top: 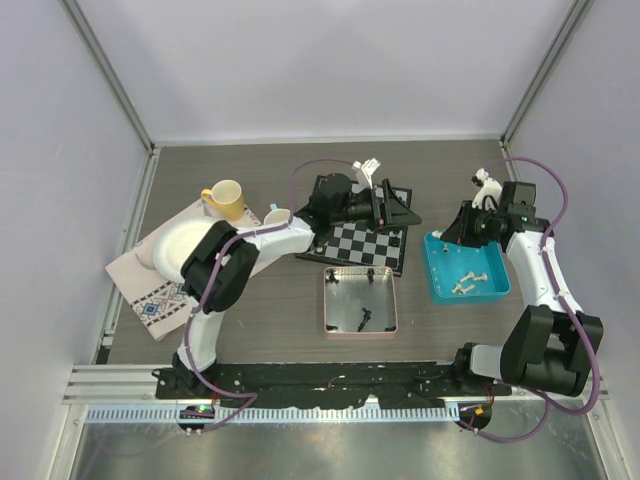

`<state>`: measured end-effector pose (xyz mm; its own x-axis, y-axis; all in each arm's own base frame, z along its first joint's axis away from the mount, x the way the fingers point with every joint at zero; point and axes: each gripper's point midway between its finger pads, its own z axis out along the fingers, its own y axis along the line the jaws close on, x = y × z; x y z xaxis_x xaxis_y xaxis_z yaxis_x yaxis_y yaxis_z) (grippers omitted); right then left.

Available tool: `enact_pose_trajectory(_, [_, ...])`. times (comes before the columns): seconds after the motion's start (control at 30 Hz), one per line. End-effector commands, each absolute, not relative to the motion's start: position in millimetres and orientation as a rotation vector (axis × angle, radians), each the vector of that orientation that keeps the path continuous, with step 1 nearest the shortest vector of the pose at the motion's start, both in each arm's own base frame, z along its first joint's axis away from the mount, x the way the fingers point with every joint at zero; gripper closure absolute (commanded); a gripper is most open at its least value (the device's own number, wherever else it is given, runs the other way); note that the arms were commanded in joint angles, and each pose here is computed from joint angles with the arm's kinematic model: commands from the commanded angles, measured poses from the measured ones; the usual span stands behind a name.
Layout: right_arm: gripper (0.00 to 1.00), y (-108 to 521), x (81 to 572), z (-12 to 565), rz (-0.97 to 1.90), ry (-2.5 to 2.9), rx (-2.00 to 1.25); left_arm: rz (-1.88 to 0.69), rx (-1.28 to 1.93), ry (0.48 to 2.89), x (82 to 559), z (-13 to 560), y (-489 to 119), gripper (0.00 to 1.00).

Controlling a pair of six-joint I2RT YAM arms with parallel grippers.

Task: Set up the chess pieces on the board

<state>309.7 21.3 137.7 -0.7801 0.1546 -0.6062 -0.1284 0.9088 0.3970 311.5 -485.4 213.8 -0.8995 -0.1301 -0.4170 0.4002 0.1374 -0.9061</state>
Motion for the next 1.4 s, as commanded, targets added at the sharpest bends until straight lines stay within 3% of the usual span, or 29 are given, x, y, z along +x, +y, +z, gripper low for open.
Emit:
enact_pose_trajectory(0.0, [0.99,34.5,316.4,174.7,0.645,2.288,-0.036,-1.884,0.324,1.959,306.2,234.5,-504.9,0.21])
enact_pose_trajectory(0.3, [0.99,49.0,312.3,189.1,0.749,2.241,-0.075,-1.855,0.305,2.058,312.5,206.6,-520.7,0.37])
enact_pose_trajectory(0.5, [0.99,54.5,310.9,192.9,0.797,2.229,-0.08,-1.816,0.327,2.093,311.4,201.6,-524.2,0.4])
enact_pose_trajectory(0.67, [0.99,57.7,309.4,194.4,0.818,2.222,-0.091,-1.822,0.34,2.102,309.9,199.3,-527.1,0.51])
enact_pose_trajectory(0.93, [0.99,62.0,307.1,195.6,0.86,2.218,-0.068,-1.827,0.361,2.111,305.7,198.7,-531.8,0.54])
enact_pose_trajectory(1.23, [0.99,65.9,303.4,191.7,0.874,2.227,-0.073,-1.816,0.365,2.118,305.5,199.0,-533.3,0.74])
enact_pose_trajectory(1.33, [0.99,66.6,303.5,191.0,0.873,2.227,-0.076,-1.813,0.37,2.111,305.4,201.9,-531.7,0.85])
enact_pose_trajectory(1.37, [0.99,66.9,303.3,190.3,0.872,2.227,-0.084,-1.808,0.372,2.108,305.6,202.1,-531.3,0.93])
